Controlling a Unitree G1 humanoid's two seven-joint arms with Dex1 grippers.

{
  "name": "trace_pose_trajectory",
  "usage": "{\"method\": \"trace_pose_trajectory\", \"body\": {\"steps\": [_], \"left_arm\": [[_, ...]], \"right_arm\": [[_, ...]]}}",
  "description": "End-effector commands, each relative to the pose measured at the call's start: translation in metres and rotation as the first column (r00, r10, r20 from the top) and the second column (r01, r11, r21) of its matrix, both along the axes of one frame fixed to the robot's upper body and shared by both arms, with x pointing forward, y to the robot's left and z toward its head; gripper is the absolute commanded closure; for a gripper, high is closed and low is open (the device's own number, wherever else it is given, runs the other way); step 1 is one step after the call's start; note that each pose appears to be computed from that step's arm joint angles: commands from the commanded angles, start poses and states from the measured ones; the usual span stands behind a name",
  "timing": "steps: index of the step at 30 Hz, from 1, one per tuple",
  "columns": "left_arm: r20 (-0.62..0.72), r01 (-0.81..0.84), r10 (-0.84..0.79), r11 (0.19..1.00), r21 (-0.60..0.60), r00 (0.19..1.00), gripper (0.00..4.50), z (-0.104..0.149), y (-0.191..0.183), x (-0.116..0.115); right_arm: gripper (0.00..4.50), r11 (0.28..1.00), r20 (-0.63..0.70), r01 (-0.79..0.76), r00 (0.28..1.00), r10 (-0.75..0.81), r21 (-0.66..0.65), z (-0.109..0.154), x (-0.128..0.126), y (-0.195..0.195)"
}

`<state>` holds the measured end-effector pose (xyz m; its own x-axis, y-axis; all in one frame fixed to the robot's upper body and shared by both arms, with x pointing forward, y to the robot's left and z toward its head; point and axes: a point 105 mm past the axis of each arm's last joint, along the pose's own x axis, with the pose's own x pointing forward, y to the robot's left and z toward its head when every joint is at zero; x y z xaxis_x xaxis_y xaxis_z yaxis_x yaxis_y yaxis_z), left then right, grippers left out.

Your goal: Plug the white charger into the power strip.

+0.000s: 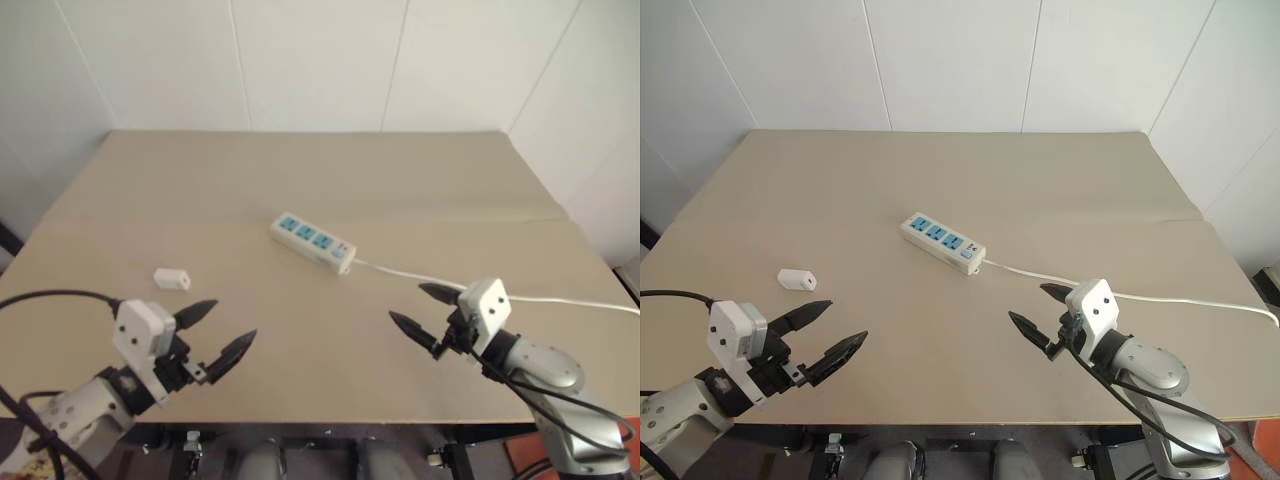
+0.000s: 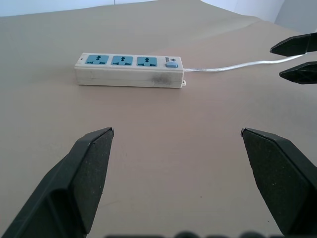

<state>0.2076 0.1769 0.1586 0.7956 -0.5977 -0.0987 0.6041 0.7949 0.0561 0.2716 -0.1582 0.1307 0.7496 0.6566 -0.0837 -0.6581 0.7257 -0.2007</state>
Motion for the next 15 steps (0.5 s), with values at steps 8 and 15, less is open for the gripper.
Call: {"method": "trace_pose_trajectory", "body": {"steps": [8, 15], "left_arm": [[0.066, -0.014, 0.008, 0.996, 0.09, 0.998, 0.0, 0.016, 0.033, -0.009], [0.068, -0.014, 0.009, 0.997, 0.077, 0.998, 0.0, 0.014, 0.031, -0.01]], "right_arm": [[0.03, 0.998, 0.059, -0.046, 0.997, 0.048, -0.036, 0.024, -0.005, -0.021], [0.03, 0.998, 0.071, -0.044, 0.996, 0.047, -0.048, 0.026, -0.001, -0.025]]}}
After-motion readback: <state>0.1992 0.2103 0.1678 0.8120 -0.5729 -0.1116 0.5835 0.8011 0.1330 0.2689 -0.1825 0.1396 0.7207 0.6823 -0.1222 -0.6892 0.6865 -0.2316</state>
